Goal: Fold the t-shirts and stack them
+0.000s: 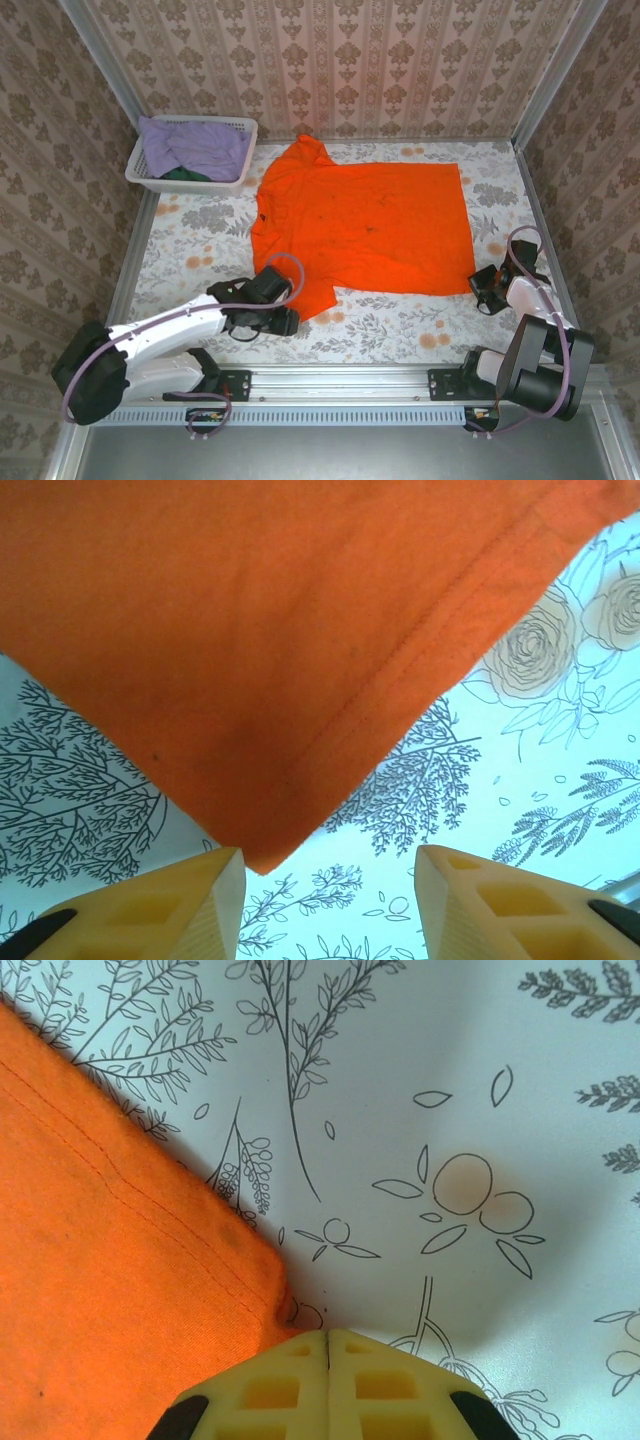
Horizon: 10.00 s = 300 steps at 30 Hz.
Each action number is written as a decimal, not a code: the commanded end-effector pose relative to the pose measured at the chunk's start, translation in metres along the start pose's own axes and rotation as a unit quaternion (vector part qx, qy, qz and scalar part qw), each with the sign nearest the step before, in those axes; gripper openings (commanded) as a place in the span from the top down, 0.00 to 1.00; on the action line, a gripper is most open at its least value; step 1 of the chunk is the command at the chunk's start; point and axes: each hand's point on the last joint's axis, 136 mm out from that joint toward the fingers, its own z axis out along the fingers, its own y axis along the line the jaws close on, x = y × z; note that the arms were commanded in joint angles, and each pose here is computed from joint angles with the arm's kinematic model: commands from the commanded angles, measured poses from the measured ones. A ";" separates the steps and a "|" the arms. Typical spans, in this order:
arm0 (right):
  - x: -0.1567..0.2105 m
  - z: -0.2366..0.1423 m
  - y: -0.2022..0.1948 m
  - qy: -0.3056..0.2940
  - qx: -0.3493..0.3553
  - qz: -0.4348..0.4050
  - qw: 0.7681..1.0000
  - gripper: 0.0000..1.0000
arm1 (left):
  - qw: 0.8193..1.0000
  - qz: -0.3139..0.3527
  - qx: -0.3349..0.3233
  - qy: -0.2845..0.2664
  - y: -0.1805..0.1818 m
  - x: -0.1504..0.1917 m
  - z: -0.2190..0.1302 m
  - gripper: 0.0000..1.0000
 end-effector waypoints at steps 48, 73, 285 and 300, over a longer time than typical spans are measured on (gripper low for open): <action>0.012 -0.067 -0.010 -0.096 -0.020 0.010 0.995 1.00 | 0.998 0.003 0.035 0.046 -0.011 0.064 -0.066 1.00; -0.047 -0.038 0.091 -0.070 0.027 -0.094 0.993 1.00 | 0.982 -0.110 0.050 -0.146 0.016 -0.178 -0.130 1.00; 0.264 0.055 0.271 0.165 -0.043 -0.555 0.814 1.00 | 0.961 -0.192 -0.165 -0.110 0.128 -0.062 0.002 0.75; 0.181 0.027 0.280 0.063 -0.015 -0.480 0.875 0.61 | 0.962 -0.188 -0.155 -0.124 0.119 -0.069 -0.010 0.72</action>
